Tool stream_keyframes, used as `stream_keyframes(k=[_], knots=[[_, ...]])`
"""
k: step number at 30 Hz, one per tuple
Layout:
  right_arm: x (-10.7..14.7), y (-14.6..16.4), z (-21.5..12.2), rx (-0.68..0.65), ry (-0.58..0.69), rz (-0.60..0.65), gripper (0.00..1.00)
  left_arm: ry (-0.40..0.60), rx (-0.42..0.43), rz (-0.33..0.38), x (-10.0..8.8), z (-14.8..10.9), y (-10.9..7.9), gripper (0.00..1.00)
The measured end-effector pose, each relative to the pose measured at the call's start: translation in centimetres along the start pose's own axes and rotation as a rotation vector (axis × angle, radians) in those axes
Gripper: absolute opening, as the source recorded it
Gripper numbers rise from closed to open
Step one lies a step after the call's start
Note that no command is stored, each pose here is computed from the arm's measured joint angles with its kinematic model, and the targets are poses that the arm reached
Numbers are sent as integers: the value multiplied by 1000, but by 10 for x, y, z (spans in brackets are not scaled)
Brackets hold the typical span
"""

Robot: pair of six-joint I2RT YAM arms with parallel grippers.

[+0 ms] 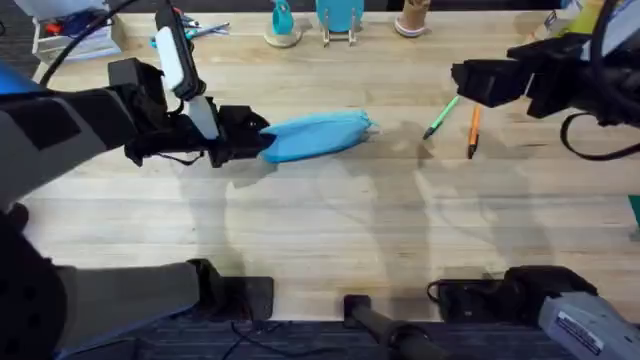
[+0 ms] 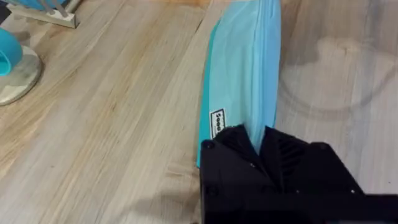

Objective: Unzip the bag, pick up the pens from the table one at a time and place them inside, then zip the bag closed.

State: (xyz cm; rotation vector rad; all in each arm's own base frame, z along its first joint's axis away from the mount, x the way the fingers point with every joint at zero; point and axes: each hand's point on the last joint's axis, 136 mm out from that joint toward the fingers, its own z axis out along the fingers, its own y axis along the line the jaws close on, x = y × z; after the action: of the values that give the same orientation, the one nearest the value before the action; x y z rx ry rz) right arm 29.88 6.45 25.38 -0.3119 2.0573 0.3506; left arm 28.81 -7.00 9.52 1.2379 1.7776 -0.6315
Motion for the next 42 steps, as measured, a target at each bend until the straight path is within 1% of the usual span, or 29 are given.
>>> stream_keyframes(k=[17, 22, 24, 27, 30, 34, 38, 42], knots=[[0, 0, 0, 0, -1, 0, 995, 0, 0, 0, 0, 0, 0, 44], [-12, -1, 0, 3, -46, -23, 995, 1, 0, 0, 0, 0, 0, 44], [-12, 2, 1, -12, -46, -44, 995, 0, 0, 0, 0, 0, 0, 44], [-8, 15, 7, -105, -33, -108, 995, 0, -1, 1, 0, 0, 0, 44], [-2, 34, 14, -242, -23, -177, 995, 0, -1, 1, 0, 0, 0, 44], [8, 52, 22, -393, -6, -229, 994, 0, -1, 1, 0, 0, 0, 44], [17, 57, 31, -464, 17, -237, 996, 0, -1, 1, 0, 0, 0, 44], [19, 59, 34, -491, 18, -243, 996, 0, -1, 1, 0, 0, 0, 43]])
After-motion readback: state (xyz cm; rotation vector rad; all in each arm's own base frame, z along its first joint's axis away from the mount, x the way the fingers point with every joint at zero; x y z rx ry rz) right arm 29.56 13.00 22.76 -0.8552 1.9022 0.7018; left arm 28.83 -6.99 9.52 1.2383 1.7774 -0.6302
